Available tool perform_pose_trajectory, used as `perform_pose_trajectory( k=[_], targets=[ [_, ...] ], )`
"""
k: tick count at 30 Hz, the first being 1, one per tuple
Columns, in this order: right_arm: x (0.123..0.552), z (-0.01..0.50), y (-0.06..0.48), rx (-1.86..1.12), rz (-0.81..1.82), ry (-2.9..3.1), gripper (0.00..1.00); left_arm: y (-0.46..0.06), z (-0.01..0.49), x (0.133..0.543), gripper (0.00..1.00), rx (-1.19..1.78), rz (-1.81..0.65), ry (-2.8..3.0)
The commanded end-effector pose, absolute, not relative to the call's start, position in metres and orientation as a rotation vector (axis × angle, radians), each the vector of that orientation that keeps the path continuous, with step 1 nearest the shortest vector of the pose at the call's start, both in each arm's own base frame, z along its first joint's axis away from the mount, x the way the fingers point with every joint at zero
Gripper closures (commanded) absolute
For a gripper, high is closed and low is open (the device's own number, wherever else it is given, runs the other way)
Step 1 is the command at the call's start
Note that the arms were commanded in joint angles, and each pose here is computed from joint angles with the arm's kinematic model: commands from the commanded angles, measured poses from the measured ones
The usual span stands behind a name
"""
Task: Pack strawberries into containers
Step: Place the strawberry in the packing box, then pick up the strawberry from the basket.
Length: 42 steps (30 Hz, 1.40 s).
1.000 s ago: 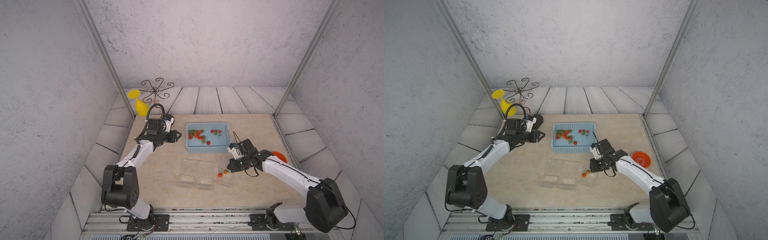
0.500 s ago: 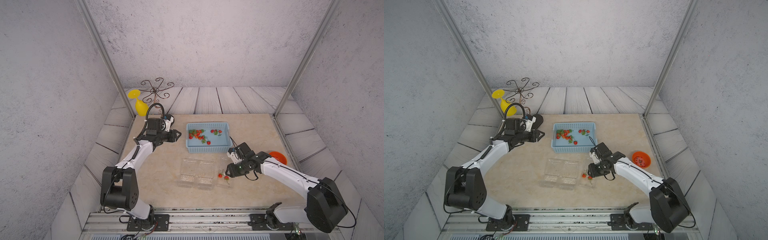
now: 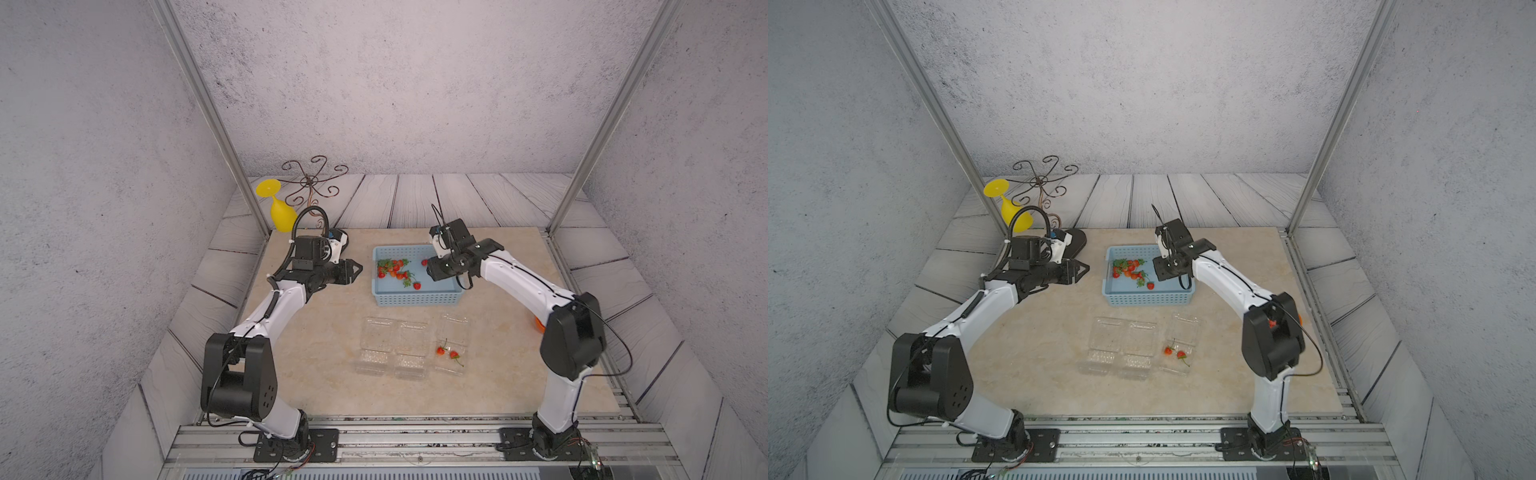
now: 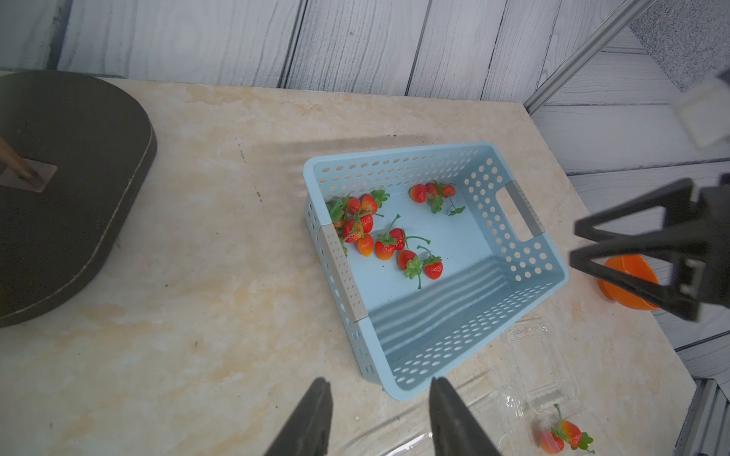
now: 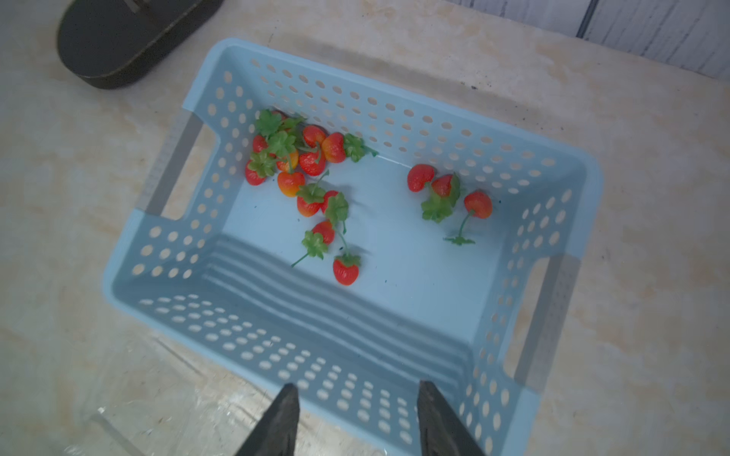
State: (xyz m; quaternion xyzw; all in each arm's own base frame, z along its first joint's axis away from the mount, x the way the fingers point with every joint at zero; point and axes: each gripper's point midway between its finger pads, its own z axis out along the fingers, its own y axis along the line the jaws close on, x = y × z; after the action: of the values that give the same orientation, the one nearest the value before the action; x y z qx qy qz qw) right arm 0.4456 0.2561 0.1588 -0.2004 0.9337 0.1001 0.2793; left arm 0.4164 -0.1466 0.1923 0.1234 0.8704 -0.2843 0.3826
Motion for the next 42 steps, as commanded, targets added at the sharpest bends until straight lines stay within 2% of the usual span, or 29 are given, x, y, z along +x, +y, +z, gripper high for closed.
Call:
perform_pose_trajectory(
  k=[1, 8, 18, 29, 31, 37, 42],
  targets=[
    [0.459, 0.120, 0.249, -0.637, 0.195, 2.618, 0.50, -0.149, 0.200, 0.417, 0.55, 0.348, -0.704, 2.200],
    [0.482, 0.086, 0.276, -0.763, 0.288, 2.665, 0.49, -0.150, 0.196, 0.418, 0.56, 0.349, -0.708, 2.210],
    [0.471, 0.056, 0.302, -0.832, 0.444, 2.693, 0.49, -0.149, 0.194, 0.419, 0.55, 0.352, -0.701, 2.218],
    [0.483, 0.033, 0.306, -0.835, 0.405, 2.708, 0.53, -0.147, 0.197, 0.417, 0.55, 0.358, -0.687, 2.216],
    [0.486, 0.031, 0.306, -0.830, 0.394, 2.706, 0.58, -0.147, 0.198, 0.417, 0.55, 0.359, -0.686, 2.212],
    [0.492, 0.038, 0.307, -0.810, 0.381, 2.686, 0.81, -0.147, 0.198, 0.417, 0.55, 0.360, -0.688, 2.211],
    [0.493, 0.058, 0.306, -0.806, 0.374, 2.652, 0.89, -0.148, 0.200, 0.416, 0.55, 0.362, -0.692, 2.207]
  ],
)
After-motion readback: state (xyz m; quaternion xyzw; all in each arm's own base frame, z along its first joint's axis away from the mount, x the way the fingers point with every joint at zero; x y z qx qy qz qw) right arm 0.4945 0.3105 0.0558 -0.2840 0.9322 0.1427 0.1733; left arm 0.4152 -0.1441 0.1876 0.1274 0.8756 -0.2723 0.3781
